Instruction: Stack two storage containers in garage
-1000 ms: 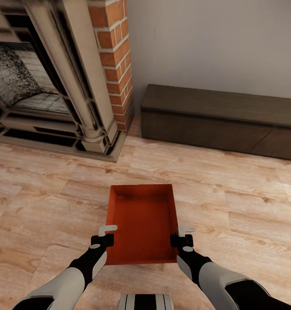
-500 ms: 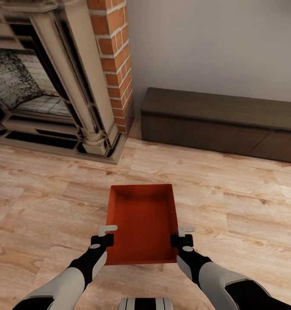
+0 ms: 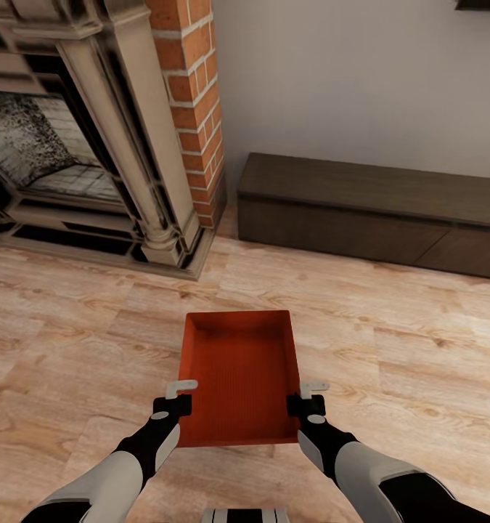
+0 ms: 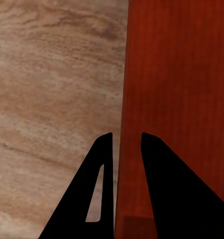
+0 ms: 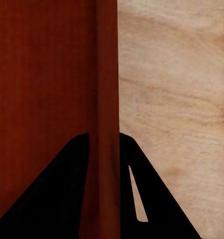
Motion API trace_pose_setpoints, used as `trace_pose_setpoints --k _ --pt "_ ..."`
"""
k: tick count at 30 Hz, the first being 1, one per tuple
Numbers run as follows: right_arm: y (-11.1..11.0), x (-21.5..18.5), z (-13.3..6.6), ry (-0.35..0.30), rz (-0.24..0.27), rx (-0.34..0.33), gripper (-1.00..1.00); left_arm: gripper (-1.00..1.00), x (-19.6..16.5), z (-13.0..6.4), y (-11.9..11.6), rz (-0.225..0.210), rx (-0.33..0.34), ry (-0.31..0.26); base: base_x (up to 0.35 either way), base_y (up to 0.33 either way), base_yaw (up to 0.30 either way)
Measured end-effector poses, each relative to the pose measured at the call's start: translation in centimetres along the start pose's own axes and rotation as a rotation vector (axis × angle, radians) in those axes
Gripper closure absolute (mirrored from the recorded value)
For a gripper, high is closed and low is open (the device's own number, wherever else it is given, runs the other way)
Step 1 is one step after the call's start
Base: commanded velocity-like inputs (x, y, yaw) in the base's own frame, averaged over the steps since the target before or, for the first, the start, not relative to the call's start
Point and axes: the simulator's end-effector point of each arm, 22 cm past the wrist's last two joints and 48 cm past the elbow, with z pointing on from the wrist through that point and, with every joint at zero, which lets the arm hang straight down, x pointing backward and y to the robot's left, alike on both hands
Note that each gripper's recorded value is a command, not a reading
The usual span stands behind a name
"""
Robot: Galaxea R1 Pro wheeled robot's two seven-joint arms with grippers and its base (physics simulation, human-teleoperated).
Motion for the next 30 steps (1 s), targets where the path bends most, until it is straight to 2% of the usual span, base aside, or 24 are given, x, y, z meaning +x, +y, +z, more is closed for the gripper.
trace_pose_setpoints --k 30 --pt "-0.6 -3.1 -4.8 0.001 0.000 -0.002 1.00 1.00 -2.8 -5.0 0.4 -0.001 0.001 0.001 0.000 0.000 0.000"
